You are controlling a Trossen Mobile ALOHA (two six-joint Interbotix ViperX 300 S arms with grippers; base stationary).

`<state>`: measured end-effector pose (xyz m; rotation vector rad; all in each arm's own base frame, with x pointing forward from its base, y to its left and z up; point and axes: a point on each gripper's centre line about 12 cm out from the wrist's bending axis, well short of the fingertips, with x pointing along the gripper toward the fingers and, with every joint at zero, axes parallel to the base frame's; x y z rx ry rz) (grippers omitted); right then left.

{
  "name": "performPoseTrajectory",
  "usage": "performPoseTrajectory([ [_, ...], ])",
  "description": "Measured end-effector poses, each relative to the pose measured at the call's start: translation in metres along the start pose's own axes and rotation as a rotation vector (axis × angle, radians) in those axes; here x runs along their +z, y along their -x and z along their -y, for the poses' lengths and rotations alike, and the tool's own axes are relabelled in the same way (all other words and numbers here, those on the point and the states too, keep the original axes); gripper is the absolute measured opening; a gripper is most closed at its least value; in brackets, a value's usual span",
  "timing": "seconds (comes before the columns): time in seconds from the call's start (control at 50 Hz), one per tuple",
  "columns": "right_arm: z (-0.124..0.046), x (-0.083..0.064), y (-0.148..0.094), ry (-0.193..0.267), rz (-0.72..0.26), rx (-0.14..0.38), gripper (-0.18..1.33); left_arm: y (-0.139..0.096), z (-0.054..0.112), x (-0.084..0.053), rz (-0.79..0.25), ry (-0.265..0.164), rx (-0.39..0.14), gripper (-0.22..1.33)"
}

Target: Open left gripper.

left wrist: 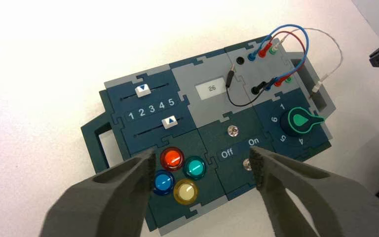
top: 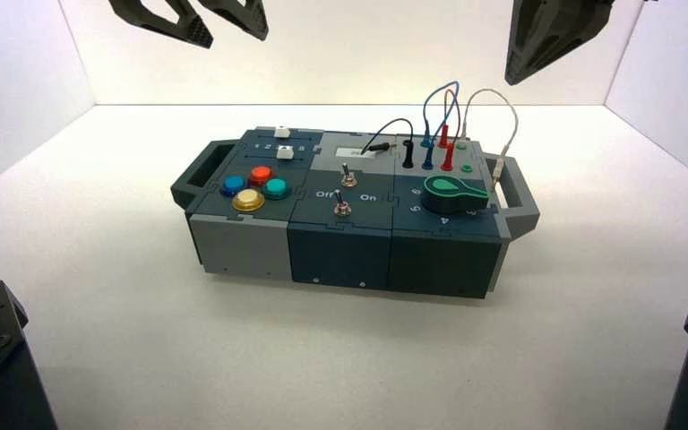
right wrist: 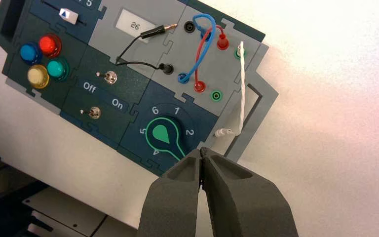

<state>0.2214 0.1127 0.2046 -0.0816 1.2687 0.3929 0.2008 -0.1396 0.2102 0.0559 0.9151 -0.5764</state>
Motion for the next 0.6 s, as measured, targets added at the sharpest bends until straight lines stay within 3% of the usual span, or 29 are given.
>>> performPoseTrajectory([
  [0.6, -0.0003, 0.0000, 0.0036, 0.003, 0.014, 0.000, -0.14, 0.0029, 0.0013, 0.0087, 0.030, -0.014, -0.001, 1.33],
])
